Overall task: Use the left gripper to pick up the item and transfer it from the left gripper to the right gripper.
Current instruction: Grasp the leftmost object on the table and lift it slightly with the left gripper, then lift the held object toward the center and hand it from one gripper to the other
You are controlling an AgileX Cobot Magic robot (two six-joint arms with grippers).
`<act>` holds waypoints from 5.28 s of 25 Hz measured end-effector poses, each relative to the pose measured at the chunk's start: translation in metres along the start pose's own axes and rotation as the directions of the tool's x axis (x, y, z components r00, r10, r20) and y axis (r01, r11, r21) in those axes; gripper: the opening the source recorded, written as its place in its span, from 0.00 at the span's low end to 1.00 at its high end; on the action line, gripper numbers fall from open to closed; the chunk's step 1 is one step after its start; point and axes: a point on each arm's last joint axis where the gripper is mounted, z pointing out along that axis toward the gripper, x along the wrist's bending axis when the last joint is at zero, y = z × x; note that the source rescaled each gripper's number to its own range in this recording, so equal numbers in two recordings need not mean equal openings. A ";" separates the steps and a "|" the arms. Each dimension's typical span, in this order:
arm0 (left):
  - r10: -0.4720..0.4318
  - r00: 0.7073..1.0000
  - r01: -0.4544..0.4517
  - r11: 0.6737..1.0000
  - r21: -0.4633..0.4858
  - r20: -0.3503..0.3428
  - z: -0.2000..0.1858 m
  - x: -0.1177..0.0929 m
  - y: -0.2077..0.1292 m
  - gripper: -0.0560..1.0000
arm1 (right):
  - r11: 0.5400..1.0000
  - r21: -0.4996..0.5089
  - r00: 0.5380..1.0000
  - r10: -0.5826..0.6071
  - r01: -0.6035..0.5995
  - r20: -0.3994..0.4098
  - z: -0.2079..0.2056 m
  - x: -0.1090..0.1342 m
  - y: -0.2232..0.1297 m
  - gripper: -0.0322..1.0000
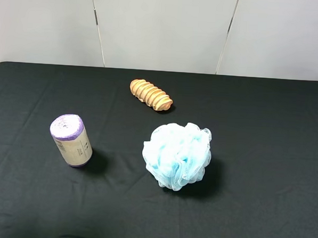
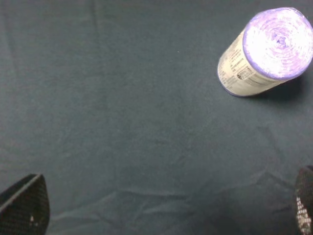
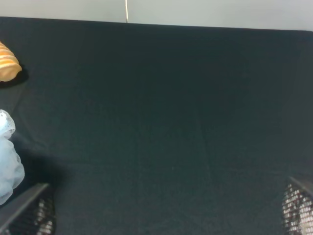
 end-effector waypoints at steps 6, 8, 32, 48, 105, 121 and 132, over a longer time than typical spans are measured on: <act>0.018 0.999 -0.021 0.994 0.106 0.035 0.032 -0.006 0.027 1.00 | 1.000 0.000 1.000 0.000 0.000 0.000 0.000 0.000 0.000 1.00; 0.008 0.999 -0.014 0.992 0.122 0.053 0.042 -0.008 0.034 1.00 | 1.000 0.000 1.000 0.000 0.000 0.000 0.000 0.000 0.000 1.00; 0.066 0.988 -0.102 0.961 0.259 0.142 0.133 -0.059 0.062 1.00 | 1.000 0.000 1.000 0.000 0.000 0.000 0.000 0.000 0.000 1.00; 0.177 0.981 -0.194 0.932 0.307 0.081 0.177 -0.088 0.058 1.00 | 1.000 0.000 1.000 0.000 0.000 0.000 0.000 0.000 0.000 1.00; 0.143 0.982 -0.164 0.967 0.192 0.120 0.110 -0.102 0.098 0.05 | 1.000 0.000 1.000 0.000 0.000 0.000 0.000 0.000 0.000 1.00; 0.007 0.869 -0.046 0.997 0.065 0.494 0.082 -0.140 0.120 0.05 | 1.000 0.000 1.000 0.000 0.000 0.000 0.000 0.000 0.000 1.00; -0.037 0.758 0.002 0.999 0.053 0.651 0.081 -0.157 0.126 0.05 | 1.000 0.000 1.000 0.000 0.000 0.000 0.000 0.000 0.000 1.00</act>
